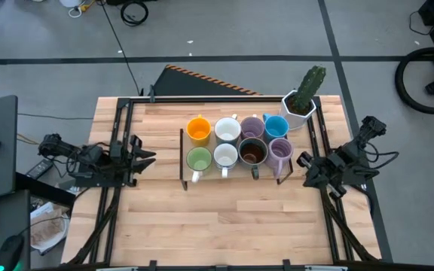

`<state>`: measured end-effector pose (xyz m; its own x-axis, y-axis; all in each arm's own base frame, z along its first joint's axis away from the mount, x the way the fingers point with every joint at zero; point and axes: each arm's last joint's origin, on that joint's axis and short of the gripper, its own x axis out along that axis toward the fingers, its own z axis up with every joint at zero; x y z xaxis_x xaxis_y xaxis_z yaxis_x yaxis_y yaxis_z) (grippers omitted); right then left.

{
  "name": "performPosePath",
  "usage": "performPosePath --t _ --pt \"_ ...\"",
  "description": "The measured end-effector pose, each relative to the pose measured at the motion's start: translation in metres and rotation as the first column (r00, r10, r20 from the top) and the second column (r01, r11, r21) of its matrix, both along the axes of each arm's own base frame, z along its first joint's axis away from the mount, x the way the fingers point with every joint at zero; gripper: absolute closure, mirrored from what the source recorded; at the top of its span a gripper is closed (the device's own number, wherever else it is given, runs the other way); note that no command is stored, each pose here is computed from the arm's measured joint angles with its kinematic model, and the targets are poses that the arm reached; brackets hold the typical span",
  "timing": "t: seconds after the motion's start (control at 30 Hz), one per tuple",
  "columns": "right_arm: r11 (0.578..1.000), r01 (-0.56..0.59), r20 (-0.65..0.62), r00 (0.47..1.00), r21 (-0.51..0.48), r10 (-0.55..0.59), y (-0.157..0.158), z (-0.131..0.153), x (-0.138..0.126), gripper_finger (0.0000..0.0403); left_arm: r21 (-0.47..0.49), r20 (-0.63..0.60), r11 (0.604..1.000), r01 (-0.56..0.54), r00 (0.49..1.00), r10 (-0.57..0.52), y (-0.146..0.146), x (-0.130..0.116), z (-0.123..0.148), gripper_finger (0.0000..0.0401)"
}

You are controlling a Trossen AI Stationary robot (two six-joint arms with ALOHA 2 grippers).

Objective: Place coffee mugs
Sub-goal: Return to Home Position

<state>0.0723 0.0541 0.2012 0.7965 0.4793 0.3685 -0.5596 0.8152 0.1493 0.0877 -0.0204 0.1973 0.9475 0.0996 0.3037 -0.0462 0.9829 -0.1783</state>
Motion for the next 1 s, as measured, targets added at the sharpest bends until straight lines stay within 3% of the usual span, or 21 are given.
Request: performPosePath --t 0.13,0.43,0.57,0.73,1.0 --pt "0.999 0.01 -0.011 1.0 -0.038 -0.01 0.001 -0.003 0.001 0.0392 -0.015 -0.071 1.0 -0.004 0.997 0.003 0.0 0.002 -0.007 0.0299" --pt "0.975 0.174 0.049 0.984 -0.139 -0.169 -0.002 -0.003 0.003 0.0392 -0.039 -0.196 0.972 -0.23 0.956 0.218 0.005 0.003 -0.019 0.0299" --pt "0.945 0.232 0.045 0.973 -0.231 -0.228 -0.002 -0.008 0.004 0.0392 -0.039 -0.243 0.943 -0.331 0.918 0.312 0.008 0.002 -0.024 0.0299" --pt "0.935 0.244 0.045 0.97 -0.256 -0.24 -0.002 -0.009 0.005 0.0392 -0.044 -0.261 0.876 -0.481 0.852 0.454 0.012 0.0 -0.026 0.0299" --pt "0.936 0.242 0.045 0.97 -0.256 -0.239 -0.002 -0.009 0.005 0.0392 -0.056 -0.255 0.862 -0.503 0.842 0.475 0.013 -0.001 -0.025 0.0298"
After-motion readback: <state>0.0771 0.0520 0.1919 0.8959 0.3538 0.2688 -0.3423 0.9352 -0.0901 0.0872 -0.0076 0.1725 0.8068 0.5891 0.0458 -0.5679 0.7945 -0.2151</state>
